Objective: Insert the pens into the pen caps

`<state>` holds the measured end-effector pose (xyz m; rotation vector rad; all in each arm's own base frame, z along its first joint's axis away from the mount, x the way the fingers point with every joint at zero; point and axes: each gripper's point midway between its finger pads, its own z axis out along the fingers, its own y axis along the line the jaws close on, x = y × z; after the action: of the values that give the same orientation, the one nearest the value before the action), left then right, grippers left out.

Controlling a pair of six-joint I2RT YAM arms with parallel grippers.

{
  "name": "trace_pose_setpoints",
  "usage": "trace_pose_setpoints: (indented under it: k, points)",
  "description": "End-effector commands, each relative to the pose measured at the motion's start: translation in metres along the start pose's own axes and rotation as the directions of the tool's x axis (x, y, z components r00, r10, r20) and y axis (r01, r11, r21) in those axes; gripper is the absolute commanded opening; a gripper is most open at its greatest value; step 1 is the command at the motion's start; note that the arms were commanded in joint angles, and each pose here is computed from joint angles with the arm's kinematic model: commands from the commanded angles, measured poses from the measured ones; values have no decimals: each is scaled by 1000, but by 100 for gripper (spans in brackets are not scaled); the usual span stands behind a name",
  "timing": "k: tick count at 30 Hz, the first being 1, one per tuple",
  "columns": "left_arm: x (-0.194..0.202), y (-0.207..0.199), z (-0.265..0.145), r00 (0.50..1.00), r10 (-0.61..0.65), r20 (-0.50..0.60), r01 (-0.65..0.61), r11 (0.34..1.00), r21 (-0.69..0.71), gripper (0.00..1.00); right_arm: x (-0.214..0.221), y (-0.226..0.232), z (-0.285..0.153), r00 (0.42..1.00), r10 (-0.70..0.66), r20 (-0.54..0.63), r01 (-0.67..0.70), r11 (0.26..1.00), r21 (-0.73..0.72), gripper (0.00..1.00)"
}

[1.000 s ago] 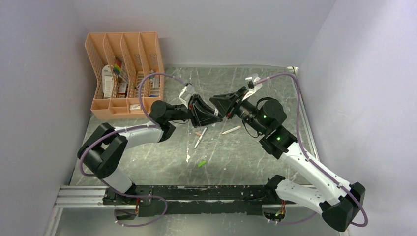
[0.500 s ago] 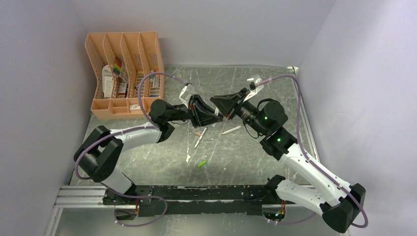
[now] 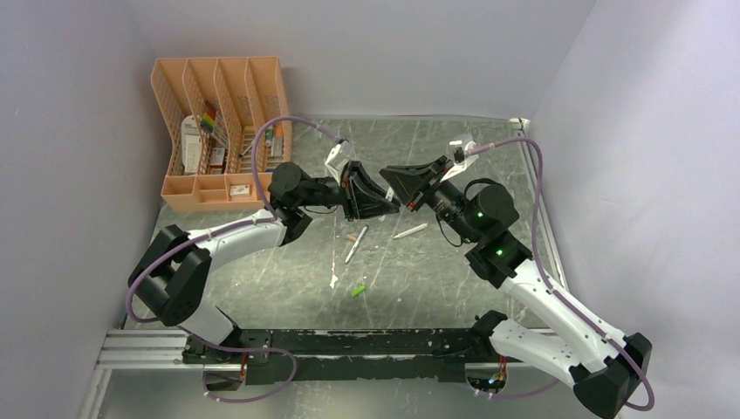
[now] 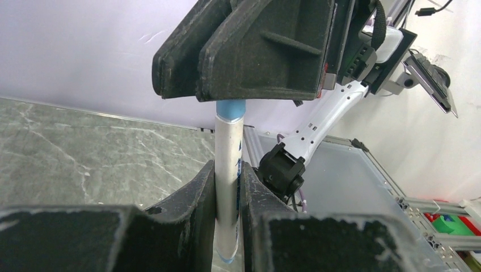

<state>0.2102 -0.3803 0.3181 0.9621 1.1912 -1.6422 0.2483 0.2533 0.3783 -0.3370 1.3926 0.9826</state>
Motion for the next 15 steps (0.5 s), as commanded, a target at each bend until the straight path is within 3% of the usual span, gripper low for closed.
trace_pose_setpoints:
  k: [1, 15]
  points:
    - [-66, 6, 3, 982, 115, 152, -109, 993, -45, 7, 80, 2, -21, 962, 42, -271, -56, 997, -45, 0]
    - [-93, 5, 1, 971, 137, 197, -135, 991, -24, 7, 135, -1, -41, 910, 103, -402, -136, 989, -55, 0]
